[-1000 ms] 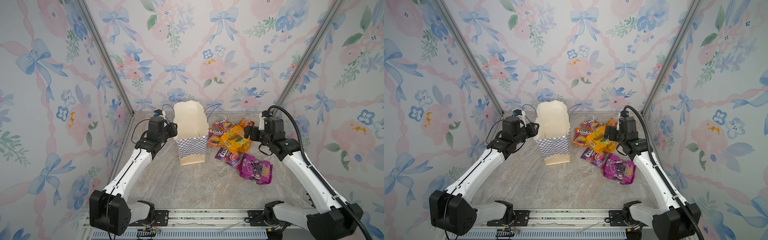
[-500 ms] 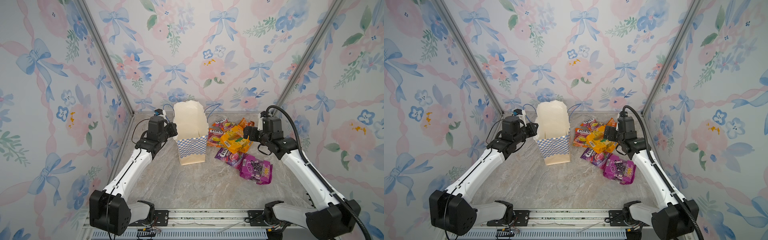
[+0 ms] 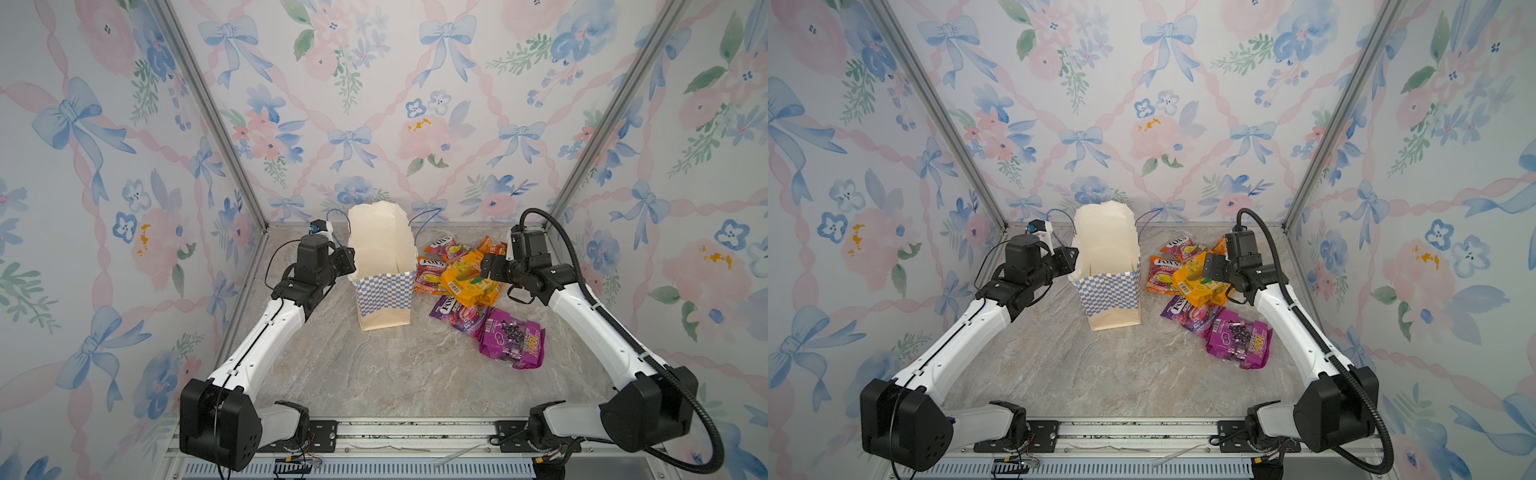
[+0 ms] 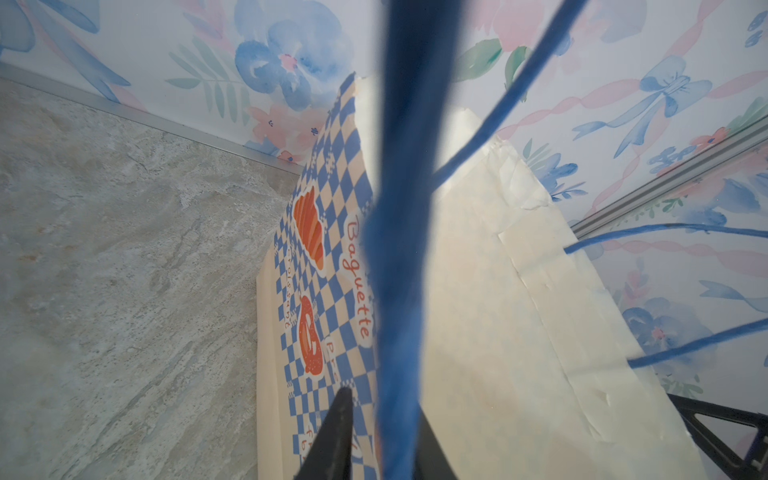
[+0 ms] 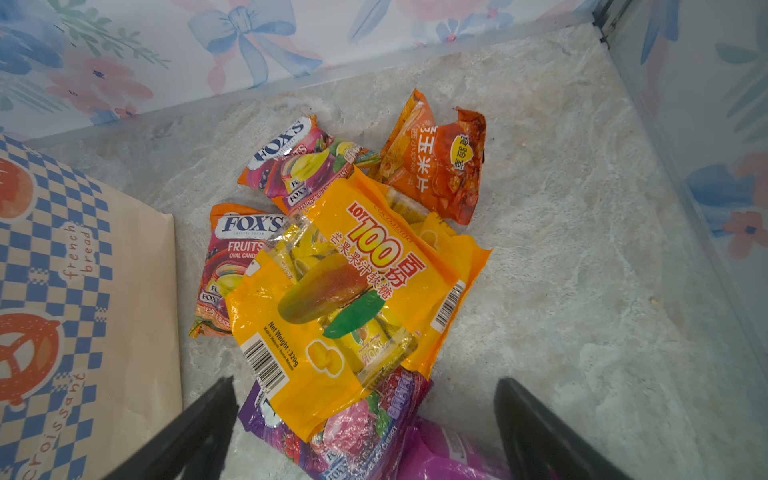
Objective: Place the snacks into the paper bag
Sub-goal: 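Lower the right gripper onto the yellow '100' gummy bag and close it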
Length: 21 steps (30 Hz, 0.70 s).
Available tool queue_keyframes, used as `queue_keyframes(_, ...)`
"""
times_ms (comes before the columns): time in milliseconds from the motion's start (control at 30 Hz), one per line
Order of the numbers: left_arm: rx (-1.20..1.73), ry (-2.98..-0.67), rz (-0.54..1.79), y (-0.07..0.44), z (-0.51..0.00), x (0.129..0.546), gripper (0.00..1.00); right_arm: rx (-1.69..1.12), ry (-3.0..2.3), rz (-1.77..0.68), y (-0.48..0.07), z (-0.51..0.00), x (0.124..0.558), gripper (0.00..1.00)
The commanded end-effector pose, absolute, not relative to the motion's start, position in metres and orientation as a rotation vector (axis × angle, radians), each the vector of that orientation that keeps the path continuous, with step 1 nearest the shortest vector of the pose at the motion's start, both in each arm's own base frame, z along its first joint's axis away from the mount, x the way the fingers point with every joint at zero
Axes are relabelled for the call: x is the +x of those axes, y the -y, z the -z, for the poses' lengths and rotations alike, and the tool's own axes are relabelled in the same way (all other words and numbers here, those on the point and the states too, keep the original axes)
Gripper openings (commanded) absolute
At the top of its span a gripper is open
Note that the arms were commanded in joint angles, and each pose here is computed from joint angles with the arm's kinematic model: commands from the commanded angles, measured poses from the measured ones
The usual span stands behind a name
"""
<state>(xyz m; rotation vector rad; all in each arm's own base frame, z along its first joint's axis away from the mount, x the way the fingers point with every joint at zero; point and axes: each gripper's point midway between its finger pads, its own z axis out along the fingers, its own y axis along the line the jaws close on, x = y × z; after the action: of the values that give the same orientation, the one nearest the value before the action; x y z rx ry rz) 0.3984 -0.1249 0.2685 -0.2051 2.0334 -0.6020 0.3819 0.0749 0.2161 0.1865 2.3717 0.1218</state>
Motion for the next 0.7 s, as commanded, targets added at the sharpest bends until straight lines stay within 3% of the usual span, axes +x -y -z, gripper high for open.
queue_keyframes(0,-0.174,-2.030,0.632,0.132,-0.268,0.396,0.23,0.249,-2.416,-0.114,-0.071,-0.211,0.381,0.97)
queue_keyframes(333,-0.183,-2.025,0.620,0.129,-0.268,0.394,0.23,0.336,-2.425,-0.152,-0.059,-0.205,0.381,0.96)
queue_keyframes(600,-0.184,-2.030,0.641,0.131,-0.266,0.395,0.01,0.393,-2.432,-0.164,-0.051,-0.198,0.378,0.96)
queue_keyframes(667,-0.176,-2.023,0.649,0.132,-0.268,0.395,0.00,0.407,-2.434,-0.175,-0.051,-0.195,0.378,0.97)
